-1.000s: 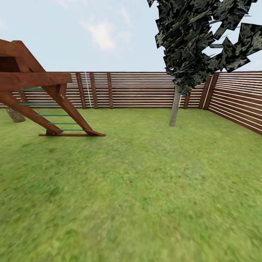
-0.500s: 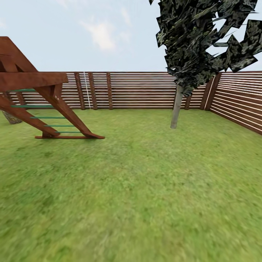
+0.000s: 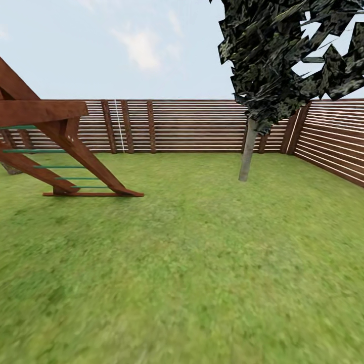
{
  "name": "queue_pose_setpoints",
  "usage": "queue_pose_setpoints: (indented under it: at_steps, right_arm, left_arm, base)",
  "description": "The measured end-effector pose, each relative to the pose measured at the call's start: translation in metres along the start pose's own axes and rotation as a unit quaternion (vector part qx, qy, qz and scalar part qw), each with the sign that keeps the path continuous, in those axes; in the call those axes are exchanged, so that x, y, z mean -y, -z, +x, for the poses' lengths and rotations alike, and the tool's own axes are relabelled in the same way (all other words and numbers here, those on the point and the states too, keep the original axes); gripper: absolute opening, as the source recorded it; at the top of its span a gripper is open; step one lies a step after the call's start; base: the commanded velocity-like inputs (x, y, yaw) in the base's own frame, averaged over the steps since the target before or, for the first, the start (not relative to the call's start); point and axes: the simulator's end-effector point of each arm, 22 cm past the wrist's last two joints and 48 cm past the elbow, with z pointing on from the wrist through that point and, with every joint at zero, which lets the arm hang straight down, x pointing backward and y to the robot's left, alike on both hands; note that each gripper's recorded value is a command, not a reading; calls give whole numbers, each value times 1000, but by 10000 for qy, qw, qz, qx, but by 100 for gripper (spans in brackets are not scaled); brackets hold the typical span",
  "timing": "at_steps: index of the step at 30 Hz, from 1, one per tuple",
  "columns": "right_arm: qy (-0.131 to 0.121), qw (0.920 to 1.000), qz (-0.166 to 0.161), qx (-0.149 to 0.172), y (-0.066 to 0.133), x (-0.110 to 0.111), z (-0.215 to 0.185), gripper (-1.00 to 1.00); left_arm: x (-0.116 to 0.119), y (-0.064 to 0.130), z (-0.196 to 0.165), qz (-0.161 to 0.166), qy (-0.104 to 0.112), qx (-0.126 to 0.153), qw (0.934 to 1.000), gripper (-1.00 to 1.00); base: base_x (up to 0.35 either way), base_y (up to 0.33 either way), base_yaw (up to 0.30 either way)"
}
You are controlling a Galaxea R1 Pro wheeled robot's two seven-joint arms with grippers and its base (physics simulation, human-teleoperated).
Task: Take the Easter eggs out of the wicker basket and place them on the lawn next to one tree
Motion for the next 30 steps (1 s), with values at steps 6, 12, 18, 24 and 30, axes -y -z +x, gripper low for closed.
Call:
queue_pose_setpoints:
  at_steps: [6,12,18,24,30]
  right_arm:
    - [0,10000,0,0,0,0,0,100]
    - [0,10000,0,0,0,0,0,100]
    - [0,10000,0,0,0,0,0,100]
    - [0,10000,0,0,0,0,0,100]
    - [0,10000,0,0,0,0,0,100]
  left_arm:
    - [0,0,0,3,0,0,10000,100]
    - [0,0,0,2,-5,-1,10000,100]
    - [0,0,0,2,-6,-1,10000,100]
    - [0,0,0,-2,-3,-1,10000,100]
    - [0,0,0,1,-5,-1,10000,100]
  base:
    - [335,0,0]
    - [335,0,0]
    - [335,0,0]
    - [335,0,0]
    - [335,0,0]
